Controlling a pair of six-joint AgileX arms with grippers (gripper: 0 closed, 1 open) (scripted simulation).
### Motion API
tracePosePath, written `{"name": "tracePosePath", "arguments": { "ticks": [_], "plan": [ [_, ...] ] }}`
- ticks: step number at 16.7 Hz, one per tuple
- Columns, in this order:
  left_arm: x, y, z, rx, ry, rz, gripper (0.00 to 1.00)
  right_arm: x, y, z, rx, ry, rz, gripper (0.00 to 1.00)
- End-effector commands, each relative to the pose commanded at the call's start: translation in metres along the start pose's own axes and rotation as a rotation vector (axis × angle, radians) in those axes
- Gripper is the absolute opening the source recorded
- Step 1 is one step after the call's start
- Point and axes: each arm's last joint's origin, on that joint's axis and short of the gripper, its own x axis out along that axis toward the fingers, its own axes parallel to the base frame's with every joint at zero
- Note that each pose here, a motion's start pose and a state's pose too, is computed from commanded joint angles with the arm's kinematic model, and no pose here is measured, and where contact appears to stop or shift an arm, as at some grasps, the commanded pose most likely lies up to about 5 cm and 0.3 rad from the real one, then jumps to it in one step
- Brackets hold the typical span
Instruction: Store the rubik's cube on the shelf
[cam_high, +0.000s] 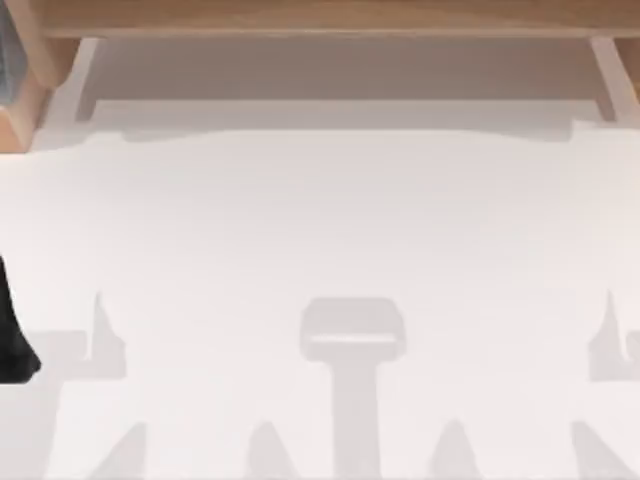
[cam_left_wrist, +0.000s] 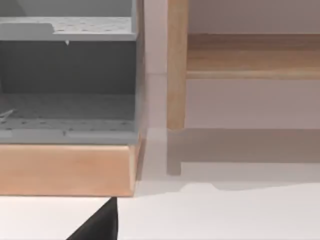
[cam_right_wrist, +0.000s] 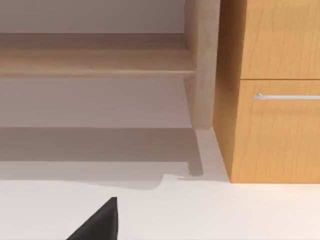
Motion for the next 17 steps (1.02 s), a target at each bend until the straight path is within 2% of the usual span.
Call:
{"name": "tracePosePath", "arguments": {
  "ticks": [4,7,12,15,17],
  "plan": [
    [0.0,0.0,0.0,0.0,0.0,0.0,1.0,0.001,0.0,0.007,-0.028,-0.015,0.004,1.0],
    [0.0,0.0,0.0,0.0,0.0,0.0,1.0,0.006,-0.002,0.032,-0.138,-0.053,0.01,1.0],
    [0.0,0.0,0.0,0.0,0.0,0.0,1.0,0.046,-0.013,0.084,-0.444,-0.083,-0.005,1.0],
    [0.0,0.0,0.0,0.0,0.0,0.0,1.0,0.095,-0.03,0.104,-0.666,-0.07,-0.018,1.0],
    [0.0,0.0,0.0,0.0,0.0,0.0,1.0,0.135,-0.047,0.105,-0.817,-0.054,-0.023,1.0]
  ]
}}
